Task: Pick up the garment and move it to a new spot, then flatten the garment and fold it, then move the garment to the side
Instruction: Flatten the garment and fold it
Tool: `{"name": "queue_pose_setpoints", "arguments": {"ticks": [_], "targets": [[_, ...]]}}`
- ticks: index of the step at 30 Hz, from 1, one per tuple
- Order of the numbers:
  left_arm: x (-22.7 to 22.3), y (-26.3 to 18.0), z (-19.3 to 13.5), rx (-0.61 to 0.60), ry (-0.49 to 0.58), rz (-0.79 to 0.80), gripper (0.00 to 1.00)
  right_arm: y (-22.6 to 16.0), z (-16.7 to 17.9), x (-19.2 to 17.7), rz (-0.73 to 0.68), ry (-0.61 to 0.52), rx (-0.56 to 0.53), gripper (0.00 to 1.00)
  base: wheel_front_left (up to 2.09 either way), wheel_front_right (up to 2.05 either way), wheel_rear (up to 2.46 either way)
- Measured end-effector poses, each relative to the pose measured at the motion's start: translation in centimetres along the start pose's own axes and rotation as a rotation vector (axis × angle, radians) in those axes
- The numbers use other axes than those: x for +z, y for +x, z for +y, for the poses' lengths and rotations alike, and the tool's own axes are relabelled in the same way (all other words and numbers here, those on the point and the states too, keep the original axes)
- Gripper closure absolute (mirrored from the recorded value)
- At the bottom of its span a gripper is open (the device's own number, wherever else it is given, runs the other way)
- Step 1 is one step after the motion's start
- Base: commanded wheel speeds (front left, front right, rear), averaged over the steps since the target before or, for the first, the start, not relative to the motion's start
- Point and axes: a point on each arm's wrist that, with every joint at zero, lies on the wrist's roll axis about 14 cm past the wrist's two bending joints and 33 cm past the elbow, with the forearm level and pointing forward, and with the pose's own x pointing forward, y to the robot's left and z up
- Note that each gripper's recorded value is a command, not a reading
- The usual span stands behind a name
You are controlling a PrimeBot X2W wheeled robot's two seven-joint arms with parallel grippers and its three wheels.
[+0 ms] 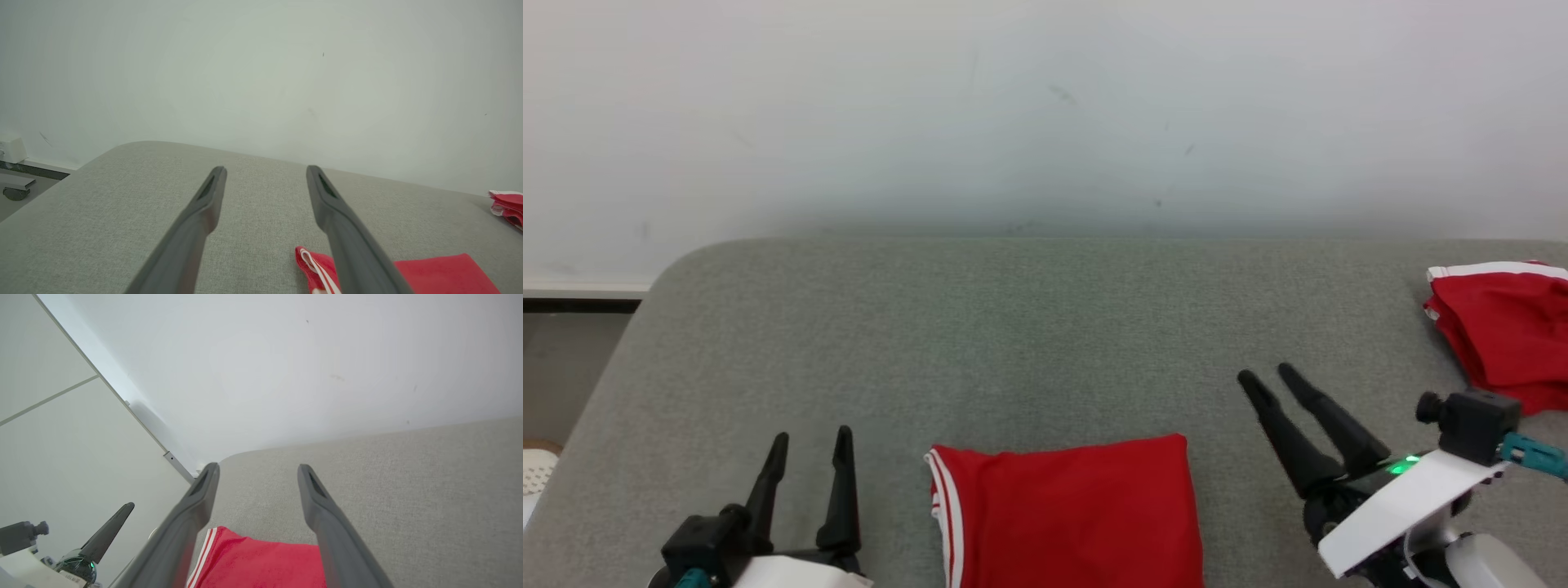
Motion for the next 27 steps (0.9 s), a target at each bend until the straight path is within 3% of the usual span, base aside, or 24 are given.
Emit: {"name": "queue_pose_setpoints", "arguments": {"ticks": [7, 14, 20, 27], "targets": [[-0.1, 1.2, -1.3, -0.039, -0.002, -0.003, 0.00, -3.5, -4.6, 4.8, -0.209, -0.224, -0.153, 0.00, 0.00, 0.00, 0.00], [0.0, 1.9, -2.5, -0.081, 0.005, -0.010, 0.00, -7.3, -8.0, 6.6, -0.330, -0.339, -0.303, 0.00, 0.00, 0.00, 0.00], [0.1, 2.0, -3.0, -0.095, 0.006, -0.013, 0.00, -9.7, -10.0, 5.7, -0.315, -0.460, -0.419, 0.00, 0.00, 0.00, 0.00], [-0.6, 1.6, -2.4, -0.082, 0.007, 0.009, 0.00, -10.2, -10.3, 3.4, -0.281, -0.458, -0.461, 0.00, 0.00, 0.00, 0.00]]}}
